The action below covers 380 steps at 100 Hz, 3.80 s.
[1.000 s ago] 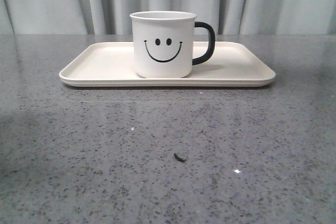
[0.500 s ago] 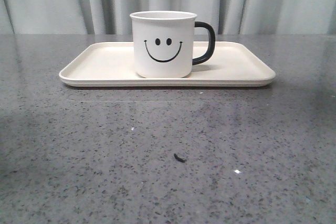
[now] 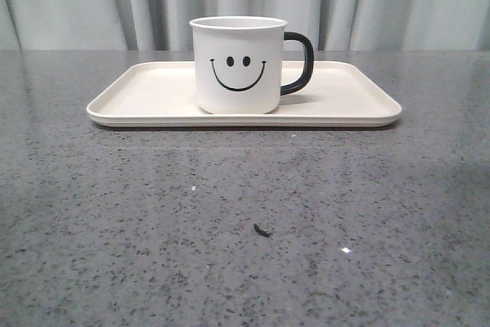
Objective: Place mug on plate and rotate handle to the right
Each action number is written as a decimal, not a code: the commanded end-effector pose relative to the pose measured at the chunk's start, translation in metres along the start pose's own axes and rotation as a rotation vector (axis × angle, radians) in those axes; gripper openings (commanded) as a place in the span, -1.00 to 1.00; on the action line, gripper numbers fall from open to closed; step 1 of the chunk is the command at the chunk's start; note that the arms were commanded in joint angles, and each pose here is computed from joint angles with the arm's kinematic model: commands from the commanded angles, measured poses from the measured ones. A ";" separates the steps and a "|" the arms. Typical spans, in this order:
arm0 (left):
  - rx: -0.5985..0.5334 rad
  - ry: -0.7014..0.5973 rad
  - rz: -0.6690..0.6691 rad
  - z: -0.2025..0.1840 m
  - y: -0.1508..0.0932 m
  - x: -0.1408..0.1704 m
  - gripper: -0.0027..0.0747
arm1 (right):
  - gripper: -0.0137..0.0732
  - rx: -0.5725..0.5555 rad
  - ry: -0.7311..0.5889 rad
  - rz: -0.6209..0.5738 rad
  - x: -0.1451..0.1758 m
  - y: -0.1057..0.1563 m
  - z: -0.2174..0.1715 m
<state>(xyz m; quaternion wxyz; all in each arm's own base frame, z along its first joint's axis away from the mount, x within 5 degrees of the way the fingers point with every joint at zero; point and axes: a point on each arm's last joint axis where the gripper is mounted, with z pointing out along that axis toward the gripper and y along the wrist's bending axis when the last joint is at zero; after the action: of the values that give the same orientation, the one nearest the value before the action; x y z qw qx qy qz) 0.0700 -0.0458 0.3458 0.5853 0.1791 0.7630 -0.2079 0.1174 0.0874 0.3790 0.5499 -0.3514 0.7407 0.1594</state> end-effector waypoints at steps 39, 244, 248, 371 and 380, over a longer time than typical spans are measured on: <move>0.012 -0.198 0.007 -0.033 -0.002 0.016 -0.98 | -0.83 0.112 -0.295 -0.005 0.052 0.020 -0.064; -0.405 -0.393 0.106 -0.016 0.031 0.069 -0.98 | -0.83 0.114 -0.328 -0.014 0.057 0.024 -0.074; -0.429 -0.399 0.114 -0.016 0.033 0.076 -0.98 | -0.83 0.114 -0.328 -0.014 0.057 0.024 -0.074; -0.579 -0.371 0.065 -0.008 0.046 0.135 -0.98 | -0.83 0.115 -0.329 -0.014 0.057 0.024 -0.074; -0.579 -0.371 0.065 -0.008 0.046 0.135 -0.98 | -0.83 0.115 -0.329 -0.014 0.057 0.024 -0.074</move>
<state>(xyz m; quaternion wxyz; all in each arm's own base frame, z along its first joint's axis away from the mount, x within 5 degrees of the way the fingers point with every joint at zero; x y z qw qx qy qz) 0.0563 0.0009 0.2044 0.7088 -0.0050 0.7054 0.0081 0.0387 0.0399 0.3348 0.6519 -0.3161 0.6689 0.1661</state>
